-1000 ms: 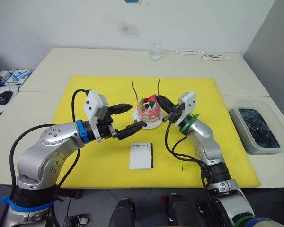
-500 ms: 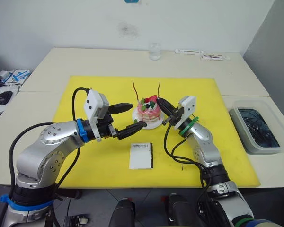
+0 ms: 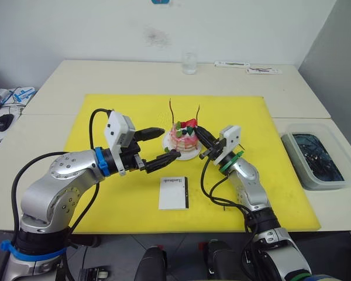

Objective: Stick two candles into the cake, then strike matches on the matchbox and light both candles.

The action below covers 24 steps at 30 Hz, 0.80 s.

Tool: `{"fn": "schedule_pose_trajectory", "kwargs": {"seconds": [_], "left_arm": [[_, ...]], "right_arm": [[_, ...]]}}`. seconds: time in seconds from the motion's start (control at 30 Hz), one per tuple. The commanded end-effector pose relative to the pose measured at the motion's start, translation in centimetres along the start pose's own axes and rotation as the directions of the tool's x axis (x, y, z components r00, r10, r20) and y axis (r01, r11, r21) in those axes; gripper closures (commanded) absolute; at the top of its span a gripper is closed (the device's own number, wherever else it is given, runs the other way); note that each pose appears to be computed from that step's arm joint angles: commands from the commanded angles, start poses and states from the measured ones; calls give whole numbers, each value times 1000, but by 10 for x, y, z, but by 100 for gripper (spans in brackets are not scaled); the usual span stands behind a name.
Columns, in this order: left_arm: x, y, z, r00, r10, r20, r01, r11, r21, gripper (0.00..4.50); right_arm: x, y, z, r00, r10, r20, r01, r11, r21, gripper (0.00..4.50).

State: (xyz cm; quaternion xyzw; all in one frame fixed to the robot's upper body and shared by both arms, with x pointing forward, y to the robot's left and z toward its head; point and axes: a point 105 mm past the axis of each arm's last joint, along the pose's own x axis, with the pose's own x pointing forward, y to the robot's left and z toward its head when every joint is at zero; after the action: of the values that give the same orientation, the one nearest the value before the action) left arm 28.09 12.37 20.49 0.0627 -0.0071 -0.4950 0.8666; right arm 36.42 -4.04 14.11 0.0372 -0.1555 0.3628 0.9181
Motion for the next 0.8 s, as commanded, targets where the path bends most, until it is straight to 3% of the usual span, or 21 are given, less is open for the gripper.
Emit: {"fn": "schedule_pose_trajectory", "kwargs": {"seconds": [0.03,0.2,0.3,0.53,0.8], "left_arm": [[1,-5,10,1000,-10,24,9,999,51,0],[1,-5,9,1000,-4,29,2,999,48,0],[2,-5,9,1000,-5,26,4,999,51,0],[2,-3,8,1000,2,24,-3,998,63,0],[-3,1,4,1000,16,6,-17,997,75,0]], "right_arm": [[0,7,-1,1000,30,5,-30,1000,6,449],[6,8,11,998,37,50,-37,999,4,449],[10,8,20,996,41,81,-41,999,2,392],[9,11,39,991,77,111,-76,997,-14,149],[-18,6,58,994,94,61,-88,992,-89,149]]}}
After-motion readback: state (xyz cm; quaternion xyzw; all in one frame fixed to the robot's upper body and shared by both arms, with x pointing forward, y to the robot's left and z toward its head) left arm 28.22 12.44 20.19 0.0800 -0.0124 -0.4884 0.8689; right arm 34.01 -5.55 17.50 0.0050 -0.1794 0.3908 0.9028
